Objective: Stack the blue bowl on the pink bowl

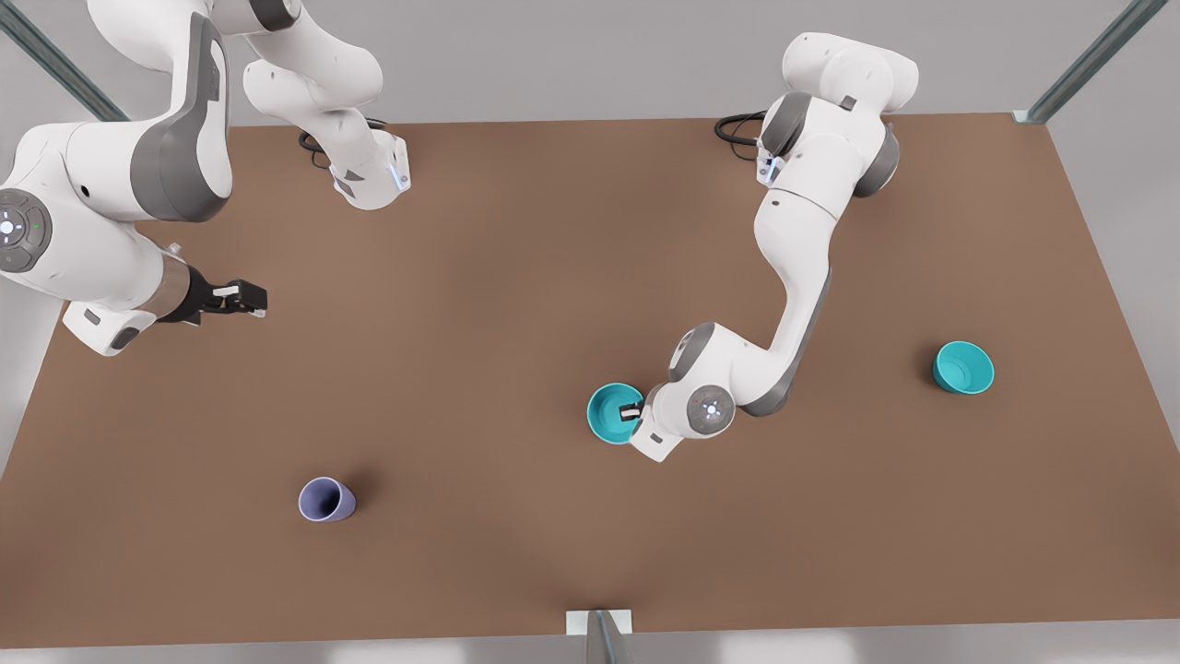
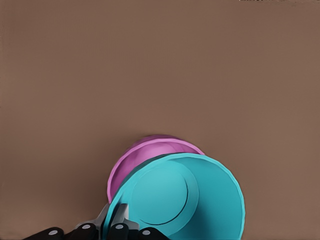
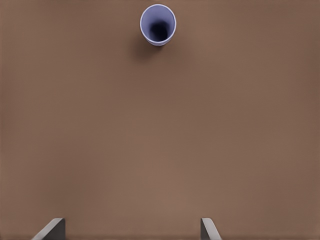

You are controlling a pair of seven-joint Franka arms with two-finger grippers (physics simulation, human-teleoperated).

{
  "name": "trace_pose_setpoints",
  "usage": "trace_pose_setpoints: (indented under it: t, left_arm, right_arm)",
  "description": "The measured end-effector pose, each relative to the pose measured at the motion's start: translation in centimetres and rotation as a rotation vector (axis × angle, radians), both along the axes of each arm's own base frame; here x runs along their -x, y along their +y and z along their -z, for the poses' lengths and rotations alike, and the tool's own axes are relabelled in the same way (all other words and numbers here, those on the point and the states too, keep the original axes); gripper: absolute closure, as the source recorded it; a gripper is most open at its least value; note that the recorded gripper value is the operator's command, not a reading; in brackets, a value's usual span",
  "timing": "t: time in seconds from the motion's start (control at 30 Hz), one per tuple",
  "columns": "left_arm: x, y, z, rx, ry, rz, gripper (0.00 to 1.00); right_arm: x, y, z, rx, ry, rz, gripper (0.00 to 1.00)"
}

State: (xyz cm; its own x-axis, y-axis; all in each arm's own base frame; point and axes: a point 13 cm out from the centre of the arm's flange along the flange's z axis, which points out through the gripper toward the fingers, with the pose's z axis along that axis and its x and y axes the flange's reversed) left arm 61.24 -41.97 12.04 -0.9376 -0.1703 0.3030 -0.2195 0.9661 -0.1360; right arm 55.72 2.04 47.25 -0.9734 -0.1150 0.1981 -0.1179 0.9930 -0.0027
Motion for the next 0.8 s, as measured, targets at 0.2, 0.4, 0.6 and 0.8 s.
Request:
trace_pose_setpoints:
  t: [0.2,0.4,0.6,0.8]
  left_arm:
    - [0.0,0.0,0.2,-0.014,0.013,-0.052,0.08]
    - [-1.4,3.5,-4.4,-0.022,0.01,-0.106,0.0]
    - [-2.7,19.3,-30.6,-0.185,-0.187,-0.163,0.0]
    - [4.1,30.2,-34.1,-0.342,-0.124,-0.032,0.0]
  right_arm:
    - [0.0,0.0,0.1,0.0,0.001,-0.002,0.0]
    - [0.0,0.0,0.2,0.0,0.003,-0.004,0.0]
    - [-0.1,0.0,0.3,-0.001,0.004,-0.006,0.0]
    - [-0.1,0.0,0.3,-0.001,0.005,-0.008,0.0]
